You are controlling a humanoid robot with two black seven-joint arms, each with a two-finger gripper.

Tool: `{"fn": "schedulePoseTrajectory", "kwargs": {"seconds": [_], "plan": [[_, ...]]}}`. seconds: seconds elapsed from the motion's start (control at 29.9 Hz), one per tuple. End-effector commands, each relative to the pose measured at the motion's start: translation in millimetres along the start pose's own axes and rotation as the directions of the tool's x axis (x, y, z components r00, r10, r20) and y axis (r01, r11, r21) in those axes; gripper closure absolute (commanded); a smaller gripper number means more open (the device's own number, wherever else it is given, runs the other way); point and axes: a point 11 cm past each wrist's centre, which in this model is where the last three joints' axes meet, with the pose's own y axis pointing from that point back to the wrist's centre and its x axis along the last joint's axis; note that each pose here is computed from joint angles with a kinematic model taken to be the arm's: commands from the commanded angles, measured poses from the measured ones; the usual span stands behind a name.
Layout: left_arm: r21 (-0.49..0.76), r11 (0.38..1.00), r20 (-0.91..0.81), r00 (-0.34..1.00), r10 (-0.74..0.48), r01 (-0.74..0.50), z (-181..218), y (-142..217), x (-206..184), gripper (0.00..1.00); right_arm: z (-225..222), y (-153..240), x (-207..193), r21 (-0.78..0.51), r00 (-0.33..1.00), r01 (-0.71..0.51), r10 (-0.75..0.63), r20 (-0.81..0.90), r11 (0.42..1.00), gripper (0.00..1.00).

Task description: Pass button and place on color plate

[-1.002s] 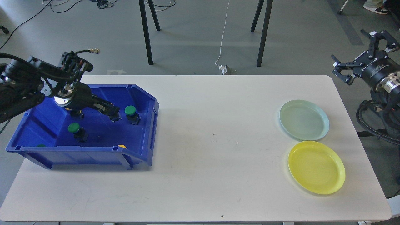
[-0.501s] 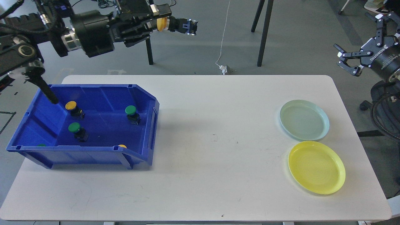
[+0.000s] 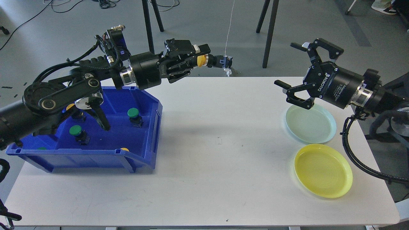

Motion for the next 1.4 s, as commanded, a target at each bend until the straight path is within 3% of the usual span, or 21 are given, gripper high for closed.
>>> {"fn": "schedulePoseTrajectory", "kwargs": {"seconds": [0.0,0.5,0.84,1.2,1.27,1.37], "plan": [[-0.001,1.000,-0.001,1.000,-0.001,0.001,0,0,-1,0.95,11,-25,-16,-0.039,0.998,0.063,-0.062,0.008,0.997,0.00],[0.002,1.000,-0.001,1.000,-0.003,0.003,-1,0,-1,0.95,25,-102,-35,-0.026,0.988,0.140,-0.138,0.069,0.990,0.01],[0.002,1.000,-0.001,1.000,-0.003,0.003,-1,0,-1,0.94,28,-121,-44,-0.018,0.983,0.162,-0.160,0.085,0.987,0.06],[0.001,1.000,-0.002,1.000,-0.004,0.004,-1,0,-1,0.94,26,-118,-40,-0.018,0.986,0.149,-0.147,0.080,0.989,0.54],[0.001,1.000,-0.002,1.000,-0.004,0.004,-1,0,-1,0.94,26,-118,-40,-0.018,0.986,0.149,-0.147,0.080,0.989,0.65],[0.002,1.000,-0.001,1.000,-0.007,0.007,-1,-1,-2,0.93,26,-119,-41,-0.017,0.985,0.152,-0.150,0.080,0.988,0.89]]}}
